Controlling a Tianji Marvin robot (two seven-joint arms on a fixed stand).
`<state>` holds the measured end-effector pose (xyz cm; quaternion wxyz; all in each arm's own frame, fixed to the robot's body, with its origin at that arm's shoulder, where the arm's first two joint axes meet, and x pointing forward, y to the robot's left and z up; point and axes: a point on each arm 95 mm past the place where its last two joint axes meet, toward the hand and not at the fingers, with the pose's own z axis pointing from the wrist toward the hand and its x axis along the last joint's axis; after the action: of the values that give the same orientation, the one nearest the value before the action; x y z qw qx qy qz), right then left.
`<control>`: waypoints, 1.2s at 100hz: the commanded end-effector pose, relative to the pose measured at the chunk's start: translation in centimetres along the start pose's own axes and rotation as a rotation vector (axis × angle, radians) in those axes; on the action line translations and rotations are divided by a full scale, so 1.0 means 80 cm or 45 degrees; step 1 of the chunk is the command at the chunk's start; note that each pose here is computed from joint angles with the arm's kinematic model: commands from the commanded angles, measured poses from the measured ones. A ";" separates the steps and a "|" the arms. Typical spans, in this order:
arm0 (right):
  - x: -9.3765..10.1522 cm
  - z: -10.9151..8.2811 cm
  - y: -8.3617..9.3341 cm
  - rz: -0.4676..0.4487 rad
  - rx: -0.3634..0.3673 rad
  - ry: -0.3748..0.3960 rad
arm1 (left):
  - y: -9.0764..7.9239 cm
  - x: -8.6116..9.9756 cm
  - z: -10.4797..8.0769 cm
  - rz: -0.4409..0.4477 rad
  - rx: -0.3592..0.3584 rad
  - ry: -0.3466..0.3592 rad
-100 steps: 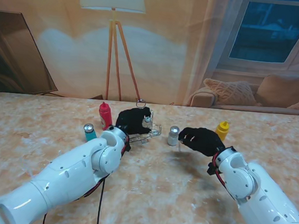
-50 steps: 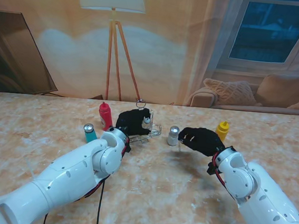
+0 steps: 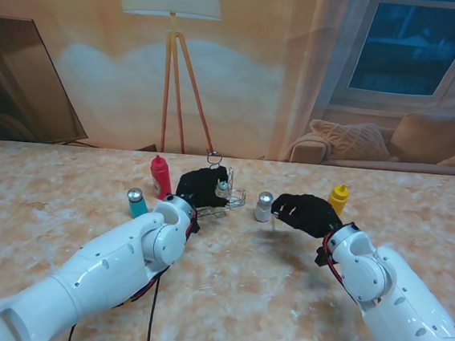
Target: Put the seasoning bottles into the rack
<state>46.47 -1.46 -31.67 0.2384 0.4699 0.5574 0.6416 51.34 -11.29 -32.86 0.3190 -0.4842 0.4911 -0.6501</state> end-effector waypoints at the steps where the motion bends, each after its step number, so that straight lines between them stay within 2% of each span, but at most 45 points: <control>1: 0.002 -0.001 -0.007 0.006 0.028 0.002 | 0.003 0.007 0.000 -0.033 -0.031 -0.013; 49: 0.003 -0.001 -0.007 0.005 0.029 0.001 | 0.005 0.001 -0.001 -0.055 -0.095 -0.013; 90: 0.003 0.000 -0.007 0.005 0.030 0.001 | 0.001 -0.006 0.001 -0.106 -0.139 0.055; 120: 0.003 0.000 -0.007 0.005 0.029 0.001 | -0.003 -0.012 0.002 -0.113 -0.168 0.064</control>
<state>46.47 -1.42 -31.68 0.2382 0.4700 0.5581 0.6409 51.62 -10.53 -33.14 0.2503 -0.5065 0.5173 -0.6428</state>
